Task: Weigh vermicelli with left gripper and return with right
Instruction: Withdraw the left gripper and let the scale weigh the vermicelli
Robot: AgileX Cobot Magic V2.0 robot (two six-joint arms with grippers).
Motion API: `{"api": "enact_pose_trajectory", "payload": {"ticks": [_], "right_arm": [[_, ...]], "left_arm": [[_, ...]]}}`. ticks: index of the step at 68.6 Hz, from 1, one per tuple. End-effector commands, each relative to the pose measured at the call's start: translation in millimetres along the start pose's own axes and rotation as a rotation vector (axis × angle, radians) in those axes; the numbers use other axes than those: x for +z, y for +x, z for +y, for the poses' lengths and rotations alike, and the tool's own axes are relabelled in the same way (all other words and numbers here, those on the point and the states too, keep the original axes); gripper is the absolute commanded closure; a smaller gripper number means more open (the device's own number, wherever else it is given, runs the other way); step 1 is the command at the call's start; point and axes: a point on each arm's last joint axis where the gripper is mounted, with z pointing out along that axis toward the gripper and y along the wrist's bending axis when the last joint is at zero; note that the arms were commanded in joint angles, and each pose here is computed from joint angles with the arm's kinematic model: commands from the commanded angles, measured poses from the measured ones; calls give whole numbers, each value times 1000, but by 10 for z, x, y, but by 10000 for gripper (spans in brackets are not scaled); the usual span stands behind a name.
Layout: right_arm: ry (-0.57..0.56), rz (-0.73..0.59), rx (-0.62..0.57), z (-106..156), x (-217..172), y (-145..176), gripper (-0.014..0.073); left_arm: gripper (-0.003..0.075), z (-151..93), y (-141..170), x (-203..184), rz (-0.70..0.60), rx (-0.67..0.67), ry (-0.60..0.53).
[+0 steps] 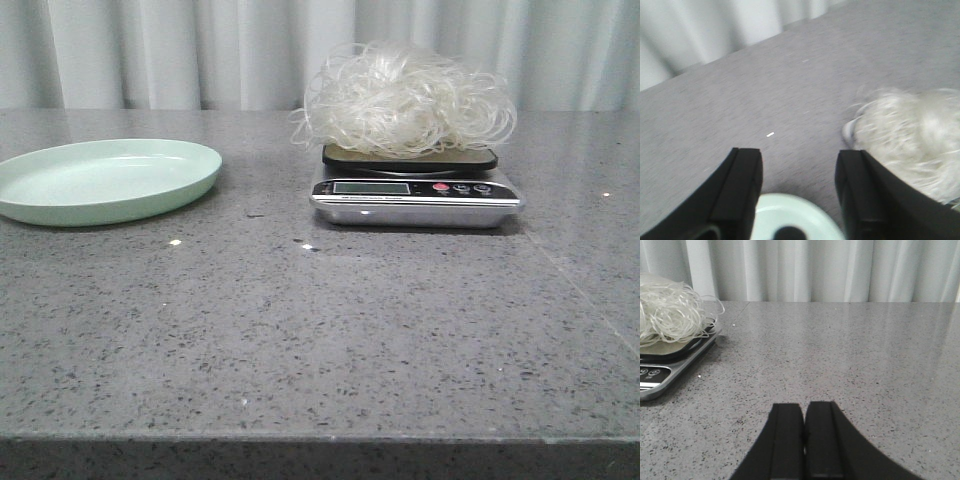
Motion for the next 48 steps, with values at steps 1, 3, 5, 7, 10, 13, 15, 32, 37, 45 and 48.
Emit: {"api": "enact_pose_trajectory", "payload": {"ticks": [1,3,5,7,10,13,15,32,37,45,48], "right_arm": [[5,-106,-9,-4,-21,-110,445],[5,-106,-9,-4,-21,-110,445],[5,-106,-9,-4,-21,-110,445],[5,-106,-9,-4,-21,-110,445],[5,-106,-9,-4,-21,-110,445],[5,-106,-9,-4,-21,-110,445],[5,-106,-9,-4,-21,-110,445],[5,-106,-9,-4,-21,-110,445],[5,-106,-9,-4,-21,-110,445],[5,-106,-9,-4,-21,-110,445],[5,-106,-9,-4,-21,-110,445]], "left_arm": [[370,148,-8,-482,-175,-40,-83],[374,209,87,-518,-173,-54,-107],[377,236,131,-597,-190,-60,-125],[377,288,234,-631,-187,-74,-149],[377,321,311,-686,-194,-84,-170],[378,372,473,-795,-207,-102,-210],[378,378,527,-865,-223,-107,-226],[471,360,1216,-1235,-291,-147,-359],[531,306,1478,-1311,-327,-149,-398],[584,185,1784,-1422,-397,-141,-429],[583,144,1870,-1450,-416,-137,-432]]}}
